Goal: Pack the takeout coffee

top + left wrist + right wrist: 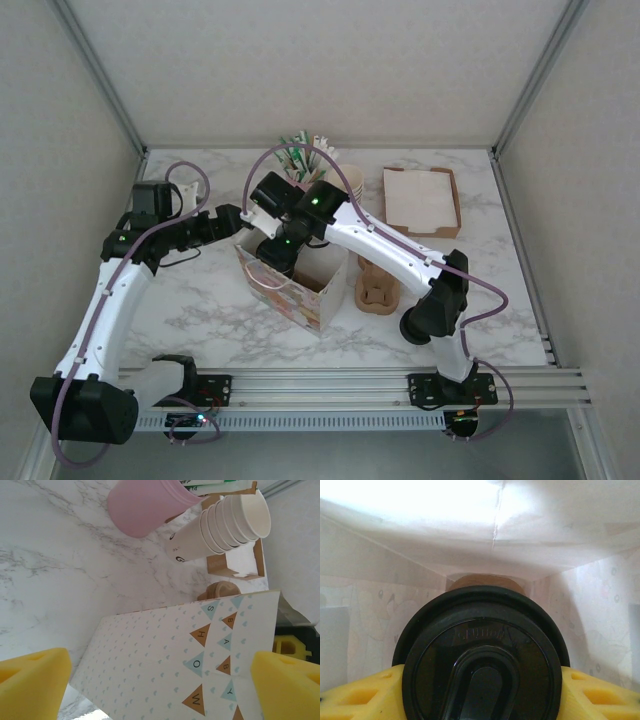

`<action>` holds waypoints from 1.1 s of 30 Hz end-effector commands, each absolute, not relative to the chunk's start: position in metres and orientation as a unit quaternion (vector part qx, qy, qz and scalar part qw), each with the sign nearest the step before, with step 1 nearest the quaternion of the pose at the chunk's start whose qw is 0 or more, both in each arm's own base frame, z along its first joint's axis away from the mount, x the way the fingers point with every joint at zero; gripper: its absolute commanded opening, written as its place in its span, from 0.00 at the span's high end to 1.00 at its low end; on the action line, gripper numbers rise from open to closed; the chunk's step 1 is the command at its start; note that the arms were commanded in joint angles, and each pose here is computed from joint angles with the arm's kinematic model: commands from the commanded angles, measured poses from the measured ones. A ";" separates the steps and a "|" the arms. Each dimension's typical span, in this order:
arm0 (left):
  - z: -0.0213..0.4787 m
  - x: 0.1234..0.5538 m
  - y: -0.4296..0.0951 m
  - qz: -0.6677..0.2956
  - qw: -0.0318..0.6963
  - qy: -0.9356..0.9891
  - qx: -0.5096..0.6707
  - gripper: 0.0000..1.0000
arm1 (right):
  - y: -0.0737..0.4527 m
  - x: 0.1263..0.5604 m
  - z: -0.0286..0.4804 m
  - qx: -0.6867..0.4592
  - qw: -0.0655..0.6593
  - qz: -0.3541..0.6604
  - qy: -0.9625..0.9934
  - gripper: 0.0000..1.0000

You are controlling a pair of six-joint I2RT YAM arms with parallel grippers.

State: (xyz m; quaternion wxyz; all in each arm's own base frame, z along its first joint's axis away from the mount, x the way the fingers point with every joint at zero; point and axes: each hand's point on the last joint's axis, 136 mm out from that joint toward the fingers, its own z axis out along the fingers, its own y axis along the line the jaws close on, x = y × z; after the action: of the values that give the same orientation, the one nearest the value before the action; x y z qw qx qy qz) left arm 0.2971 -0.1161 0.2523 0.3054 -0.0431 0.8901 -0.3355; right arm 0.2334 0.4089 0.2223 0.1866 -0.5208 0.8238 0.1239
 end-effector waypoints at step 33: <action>0.239 0.306 -0.062 -0.184 0.343 0.913 -0.119 0.10 | 0.406 0.229 0.198 -0.510 0.180 0.135 0.830 0.44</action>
State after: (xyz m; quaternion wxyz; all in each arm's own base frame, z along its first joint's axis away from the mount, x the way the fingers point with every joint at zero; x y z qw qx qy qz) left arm 0.3053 -0.0738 0.2407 0.3442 -0.0988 0.9088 -0.2143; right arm 0.2297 0.4055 0.1874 0.1683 -0.5166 0.8307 0.1210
